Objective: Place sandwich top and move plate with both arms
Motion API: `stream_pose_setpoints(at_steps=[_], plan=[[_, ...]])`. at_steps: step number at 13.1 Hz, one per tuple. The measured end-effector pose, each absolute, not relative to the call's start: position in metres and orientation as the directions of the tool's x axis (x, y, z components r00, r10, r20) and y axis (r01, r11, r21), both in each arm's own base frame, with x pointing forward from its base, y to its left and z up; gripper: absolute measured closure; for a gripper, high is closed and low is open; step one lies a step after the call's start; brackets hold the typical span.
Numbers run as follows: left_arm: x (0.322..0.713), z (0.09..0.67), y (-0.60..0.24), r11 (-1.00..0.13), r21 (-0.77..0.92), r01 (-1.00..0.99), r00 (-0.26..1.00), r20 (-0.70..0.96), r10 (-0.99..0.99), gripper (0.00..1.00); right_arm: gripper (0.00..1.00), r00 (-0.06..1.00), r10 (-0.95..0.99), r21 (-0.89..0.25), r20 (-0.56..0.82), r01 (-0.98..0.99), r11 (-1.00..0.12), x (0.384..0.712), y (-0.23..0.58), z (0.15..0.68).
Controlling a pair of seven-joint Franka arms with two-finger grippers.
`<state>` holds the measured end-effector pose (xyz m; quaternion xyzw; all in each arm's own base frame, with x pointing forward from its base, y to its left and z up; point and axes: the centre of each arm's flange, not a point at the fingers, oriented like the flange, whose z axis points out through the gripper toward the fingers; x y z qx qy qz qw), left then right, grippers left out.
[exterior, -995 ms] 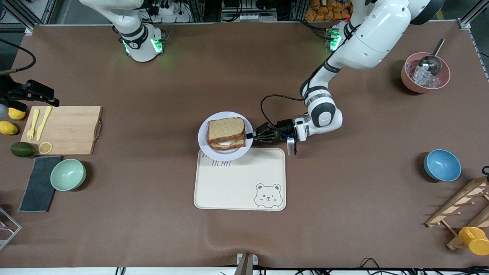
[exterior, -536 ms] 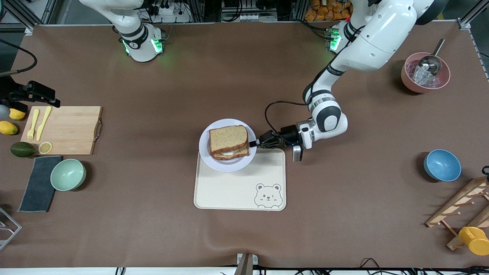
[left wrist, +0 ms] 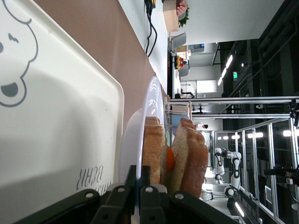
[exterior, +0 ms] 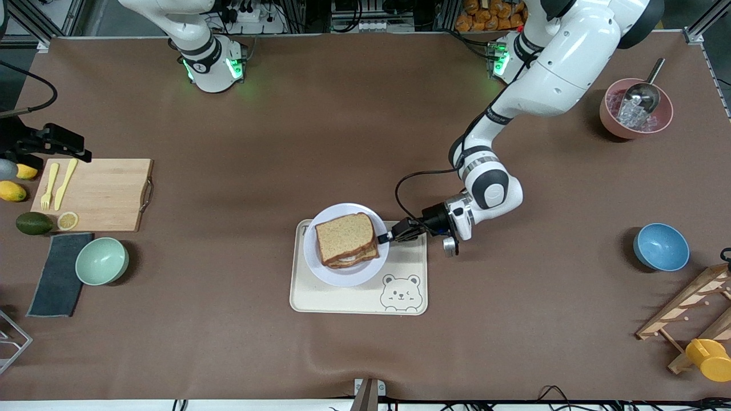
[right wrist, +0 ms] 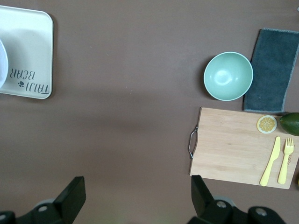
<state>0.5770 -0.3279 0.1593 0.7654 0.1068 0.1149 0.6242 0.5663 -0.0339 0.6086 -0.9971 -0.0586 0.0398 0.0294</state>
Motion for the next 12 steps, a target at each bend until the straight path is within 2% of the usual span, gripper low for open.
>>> stream_pose_setpoints(at_steps=[5, 8, 12], plan=[[0.584, 0.13, -0.315, -0.214, 0.975, 0.057, 0.943, 0.017, 0.332, 0.95, 0.0, 0.99, 0.119, -0.063, -0.077, 0.114, -0.991, 0.567, -0.034, 0.607], [0.6, 0.13, -0.291, -0.233, 0.971, 0.049, 0.93, 0.04, 0.366, 0.95, 0.0, 0.99, 0.119, -0.064, -0.078, 0.114, -0.991, 0.567, -0.034, 0.607], [0.6, 0.127, -0.289, -0.236, 0.97, 0.052, 0.929, 0.039, 0.367, 0.95, 0.0, 0.99, 0.119, -0.064, -0.08, 0.114, -0.991, 0.568, -0.034, 0.606]])
